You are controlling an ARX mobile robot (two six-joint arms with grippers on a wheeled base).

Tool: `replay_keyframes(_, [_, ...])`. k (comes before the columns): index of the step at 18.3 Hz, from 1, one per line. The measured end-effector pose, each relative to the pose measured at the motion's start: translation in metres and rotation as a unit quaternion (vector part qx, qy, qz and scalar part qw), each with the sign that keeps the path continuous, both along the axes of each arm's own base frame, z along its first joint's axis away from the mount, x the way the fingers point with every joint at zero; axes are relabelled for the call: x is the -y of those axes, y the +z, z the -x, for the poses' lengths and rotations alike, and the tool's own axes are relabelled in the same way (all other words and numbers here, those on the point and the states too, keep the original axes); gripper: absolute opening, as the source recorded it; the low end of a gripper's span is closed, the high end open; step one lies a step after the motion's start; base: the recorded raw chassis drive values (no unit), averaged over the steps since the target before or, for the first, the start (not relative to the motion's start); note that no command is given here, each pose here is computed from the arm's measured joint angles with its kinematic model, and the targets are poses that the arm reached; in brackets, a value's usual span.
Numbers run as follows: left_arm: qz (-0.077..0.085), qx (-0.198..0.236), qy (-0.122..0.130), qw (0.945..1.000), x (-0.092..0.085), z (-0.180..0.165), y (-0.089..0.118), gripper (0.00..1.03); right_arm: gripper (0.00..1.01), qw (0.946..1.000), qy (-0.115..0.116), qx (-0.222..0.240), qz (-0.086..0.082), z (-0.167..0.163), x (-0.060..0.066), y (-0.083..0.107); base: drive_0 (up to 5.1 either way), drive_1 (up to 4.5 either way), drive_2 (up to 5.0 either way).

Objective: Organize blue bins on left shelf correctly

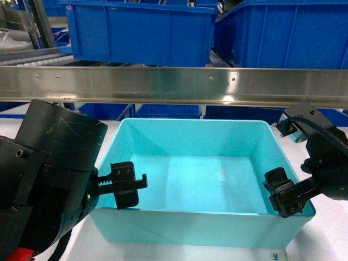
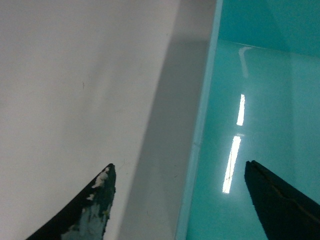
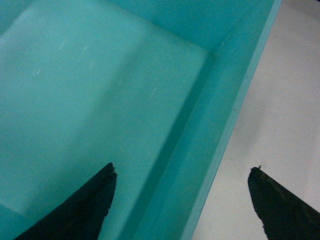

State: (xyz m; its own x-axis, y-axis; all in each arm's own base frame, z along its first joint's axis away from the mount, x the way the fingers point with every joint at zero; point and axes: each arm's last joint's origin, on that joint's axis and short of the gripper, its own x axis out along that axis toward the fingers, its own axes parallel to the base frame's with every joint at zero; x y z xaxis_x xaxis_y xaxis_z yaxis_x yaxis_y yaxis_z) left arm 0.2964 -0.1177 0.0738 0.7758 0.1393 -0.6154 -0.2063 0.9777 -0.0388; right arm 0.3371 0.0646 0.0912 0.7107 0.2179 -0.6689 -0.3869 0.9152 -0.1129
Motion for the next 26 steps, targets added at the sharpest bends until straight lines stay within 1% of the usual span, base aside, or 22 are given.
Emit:
replay_keyframes(6, [0.002,0.003,0.000,1.0000,0.001,-0.001,0.001,0.20,0.25,1.0000,0.000,-0.003,0.001,0.000,0.000,-0.001,0.0,0.00,0.0])
replay_keyframes(7, [0.003,0.003,-0.003,1.0000,0.001,-0.001,0.001,0.11,0.17,1.0000,-0.009,-0.002,-0.001,0.000,0.000,-0.001,0.0,0.00,0.0])
replay_keyframes(8, [0.007,0.001,-0.011,0.9999,0.003,-0.001,0.001,0.03,0.10,0.9998,-0.020,0.000,-0.002,-0.001,0.001,-0.001,0.0,0.00,0.0])
replay_keyframes(9, [0.010,0.001,-0.015,0.9998,0.004,0.000,0.002,0.02,0.04,0.9993,-0.034,0.002,-0.014,-0.003,0.003,0.001,0.0,0.00,0.0])
replay_keyframes(10, [0.012,0.002,-0.016,0.9998,0.005,0.000,0.002,0.02,0.03,0.9990,-0.039,0.001,-0.021,-0.004,0.003,0.002,0.0,0.00,0.0])
replay_keyframes(14, [0.013,0.001,-0.017,0.9998,0.005,0.000,0.002,0.02,0.03,0.9988,-0.042,-0.002,-0.024,-0.004,0.002,0.002,0.0,0.00,0.0])
replay_keyframes(17, [0.012,0.002,-0.020,0.9997,0.005,0.000,0.003,0.02,0.03,0.9984,-0.045,-0.009,-0.032,-0.003,0.004,0.003,0.0,0.00,0.0])
replay_keyframes(18, [0.011,0.001,-0.022,0.9997,0.005,0.001,0.006,0.02,0.03,0.9983,-0.045,-0.008,-0.035,-0.003,0.004,0.006,0.0,0.00,0.0])
replay_keyframes(19, [0.013,0.003,-0.025,0.9996,0.006,0.002,0.011,0.02,0.03,0.9983,-0.044,-0.004,-0.037,-0.002,0.004,0.013,0.0,0.00,0.0])
replay_keyframes(21, [0.013,0.017,-0.032,0.9993,0.007,0.004,0.024,0.02,0.03,0.9982,-0.042,0.006,-0.043,0.000,0.004,0.023,0.0,0.00,0.0])
replay_keyframes(23, [0.011,0.037,-0.040,0.9985,0.009,0.005,0.039,0.02,0.03,0.9976,-0.044,0.020,-0.051,0.001,0.004,0.033,0.0,0.00,0.0])
replay_keyframes(26, [0.002,0.046,-0.046,0.9979,0.010,0.008,0.051,0.02,0.03,0.9971,-0.043,0.024,-0.057,0.007,0.003,0.041,0.0,0.00,0.0])
